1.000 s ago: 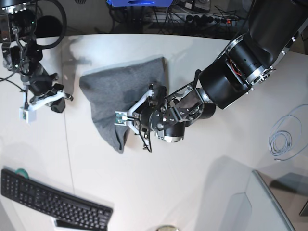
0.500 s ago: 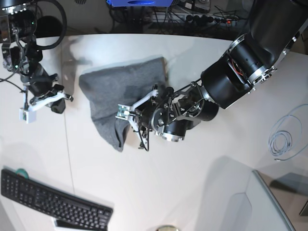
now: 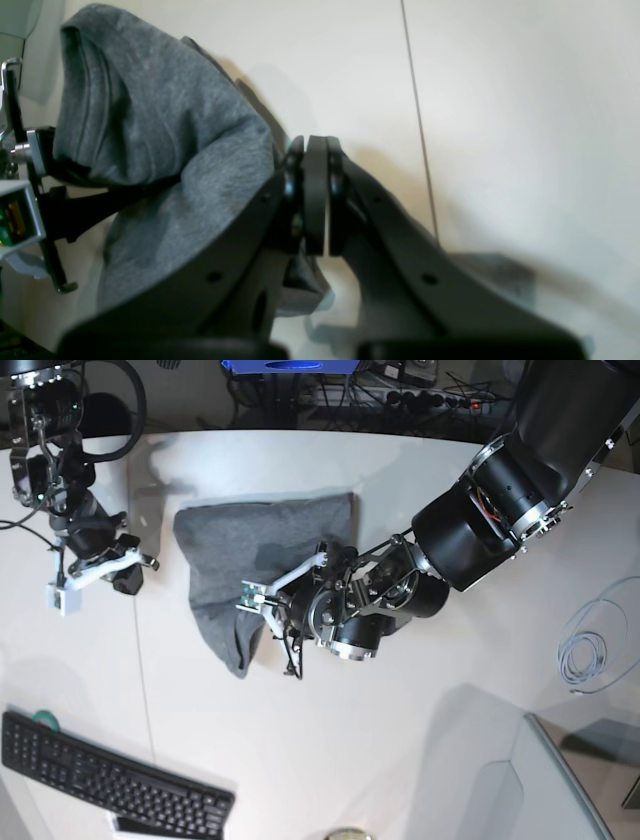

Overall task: Layout the t-shirt on the table in an organized manner, then fold the t-shirt properly
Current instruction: 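Drag the folded shirt by its collar edge with the left gripper to square it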

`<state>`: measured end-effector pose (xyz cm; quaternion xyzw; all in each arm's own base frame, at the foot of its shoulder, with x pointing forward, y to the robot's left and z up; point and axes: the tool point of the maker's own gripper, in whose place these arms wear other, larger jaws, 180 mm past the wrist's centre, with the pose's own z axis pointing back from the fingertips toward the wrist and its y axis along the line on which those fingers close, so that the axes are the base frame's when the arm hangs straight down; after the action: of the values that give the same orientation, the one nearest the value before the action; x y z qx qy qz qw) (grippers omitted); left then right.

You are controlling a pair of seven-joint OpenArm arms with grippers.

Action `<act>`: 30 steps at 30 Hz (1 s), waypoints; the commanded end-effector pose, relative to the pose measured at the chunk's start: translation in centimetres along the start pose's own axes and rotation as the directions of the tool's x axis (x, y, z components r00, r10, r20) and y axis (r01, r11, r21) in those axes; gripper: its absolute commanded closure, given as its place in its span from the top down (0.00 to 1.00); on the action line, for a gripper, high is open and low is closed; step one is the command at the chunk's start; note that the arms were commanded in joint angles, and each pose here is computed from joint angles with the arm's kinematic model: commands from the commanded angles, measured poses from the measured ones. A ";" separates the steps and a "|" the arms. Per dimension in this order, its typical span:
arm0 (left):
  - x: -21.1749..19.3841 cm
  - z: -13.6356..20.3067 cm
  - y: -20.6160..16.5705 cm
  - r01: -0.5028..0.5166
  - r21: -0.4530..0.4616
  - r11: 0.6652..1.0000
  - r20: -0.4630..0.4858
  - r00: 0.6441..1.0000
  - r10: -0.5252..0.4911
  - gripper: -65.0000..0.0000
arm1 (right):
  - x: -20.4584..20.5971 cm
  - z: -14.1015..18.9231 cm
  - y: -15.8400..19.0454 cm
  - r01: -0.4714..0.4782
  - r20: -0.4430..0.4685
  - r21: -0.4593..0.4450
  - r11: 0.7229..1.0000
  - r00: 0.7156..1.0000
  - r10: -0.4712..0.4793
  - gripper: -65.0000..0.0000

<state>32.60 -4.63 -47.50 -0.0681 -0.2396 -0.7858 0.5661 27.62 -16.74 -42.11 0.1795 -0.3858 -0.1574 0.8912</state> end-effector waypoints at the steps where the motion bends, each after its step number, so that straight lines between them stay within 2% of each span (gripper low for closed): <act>1: 1.2 0.6 2.0 0.007 0.041 0.999 0.031 0.999 -0.009 0.00 | 1.5 0.1 0.4 -0.014 0.046 0.015 1.000 0.999 0.013 0.00; 2: 1.4 0.6 2.0 0.008 0.041 0.999 0.034 0.999 -0.010 0.00 | 1.5 0.2 0.3 -0.014 0.044 0.015 1.000 0.999 0.013 0.00; 3: 1.4 0.6 2.1 0.007 0.042 0.999 0.034 0.999 -0.008 0.07 | 1.5 0.2 0.3 -0.013 0.046 0.014 1.000 0.999 0.013 0.00; 7: 1.5 0.6 2.1 0.008 0.043 0.999 0.036 0.999 -0.010 0.56 | 1.3 0.2 0.3 -0.014 0.042 0.015 1.000 0.999 0.013 0.00; 8: 1.5 0.6 2.1 0.008 0.043 0.999 0.036 0.999 -0.010 0.65 | 1.3 0.2 0.3 -0.014 0.042 0.015 1.000 0.999 0.013 0.00; 9: 1.5 0.6 2.1 0.008 0.043 0.999 0.036 0.999 -0.010 0.74 | 1.3 0.2 0.3 -0.014 0.042 0.015 1.000 0.999 0.013 0.00; 11: 1.6 0.7 2.2 0.011 0.045 0.999 0.038 0.999 -0.013 0.84 | 1.4 0.1 0.4 -0.014 0.043 0.016 1.000 0.999 0.014 0.00; 25: 3.2 2.8 6.0 0.068 0.126 0.990 0.060 0.995 -0.076 0.85 | 1.5 0.1 0.5 -0.016 0.044 0.018 1.000 0.999 0.015 0.00; 30: 4.3 3.7 8.0 0.010 0.180 0.984 0.106 0.994 -0.029 0.85 | 1.7 -0.1 0.7 -0.018 0.042 0.023 1.000 0.999 0.017 0.00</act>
<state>36.55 -7.17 -42.45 -0.0572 -0.3096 -0.7670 0.5590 28.06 -16.51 -41.85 0.1825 -0.3893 -0.1557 0.8893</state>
